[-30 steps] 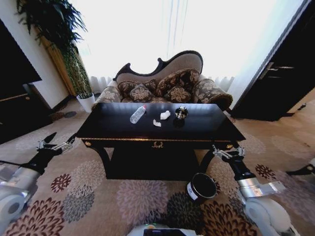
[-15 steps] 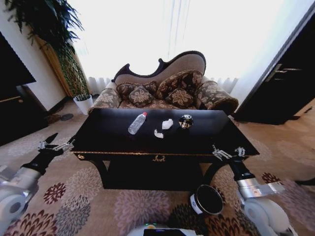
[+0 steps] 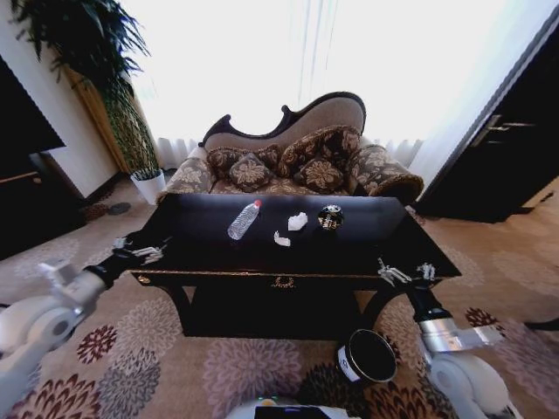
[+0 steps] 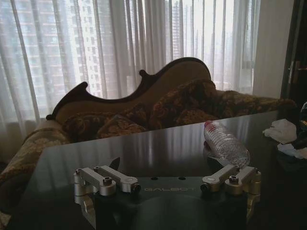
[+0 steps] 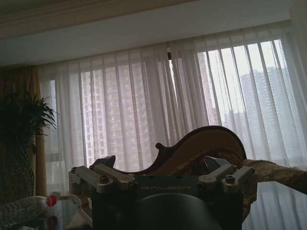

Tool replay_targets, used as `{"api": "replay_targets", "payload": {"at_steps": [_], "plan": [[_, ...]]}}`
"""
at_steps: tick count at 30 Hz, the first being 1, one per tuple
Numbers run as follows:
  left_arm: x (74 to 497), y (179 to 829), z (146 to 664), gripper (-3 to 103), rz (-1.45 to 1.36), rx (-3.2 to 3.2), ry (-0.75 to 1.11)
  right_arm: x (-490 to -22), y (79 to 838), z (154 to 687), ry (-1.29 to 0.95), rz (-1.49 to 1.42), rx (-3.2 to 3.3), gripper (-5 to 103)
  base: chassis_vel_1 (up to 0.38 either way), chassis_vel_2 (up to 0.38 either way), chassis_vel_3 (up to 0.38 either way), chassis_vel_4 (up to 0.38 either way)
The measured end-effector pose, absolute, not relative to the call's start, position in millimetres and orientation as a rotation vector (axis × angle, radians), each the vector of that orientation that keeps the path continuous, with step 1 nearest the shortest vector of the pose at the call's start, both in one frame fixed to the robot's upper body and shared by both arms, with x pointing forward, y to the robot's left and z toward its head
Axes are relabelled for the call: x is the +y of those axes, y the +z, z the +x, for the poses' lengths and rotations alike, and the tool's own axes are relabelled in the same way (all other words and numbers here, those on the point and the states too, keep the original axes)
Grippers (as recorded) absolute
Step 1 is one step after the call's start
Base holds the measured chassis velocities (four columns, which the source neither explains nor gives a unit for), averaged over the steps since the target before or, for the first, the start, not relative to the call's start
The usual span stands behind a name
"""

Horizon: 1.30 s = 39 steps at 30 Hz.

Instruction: Move to the front of the table and place the trash on the table into the trash bin.

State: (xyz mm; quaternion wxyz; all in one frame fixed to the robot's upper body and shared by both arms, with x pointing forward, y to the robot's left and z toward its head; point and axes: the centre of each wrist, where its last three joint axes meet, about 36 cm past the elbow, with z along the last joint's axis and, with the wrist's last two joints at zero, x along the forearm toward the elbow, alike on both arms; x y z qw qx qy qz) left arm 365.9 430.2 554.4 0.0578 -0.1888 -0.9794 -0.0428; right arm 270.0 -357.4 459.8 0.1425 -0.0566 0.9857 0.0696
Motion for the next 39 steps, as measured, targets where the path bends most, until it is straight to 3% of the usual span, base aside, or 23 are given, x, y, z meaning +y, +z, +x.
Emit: {"api": "replay_targets", "payload": {"at_steps": [9, 39], "plan": [[378, 547, 414, 100, -0.759, -2.933, -0.102, -358, 460, 271, 0.220, -0.141, 2.830, 100, 0.000, 0.000, 0.000, 0.000], [324, 499, 479, 100, -0.888, -2.864, -0.083, -363, 466, 274, 0.222, -0.128, 2.828, 100, 0.000, 0.000, 0.000, 0.000]]}}
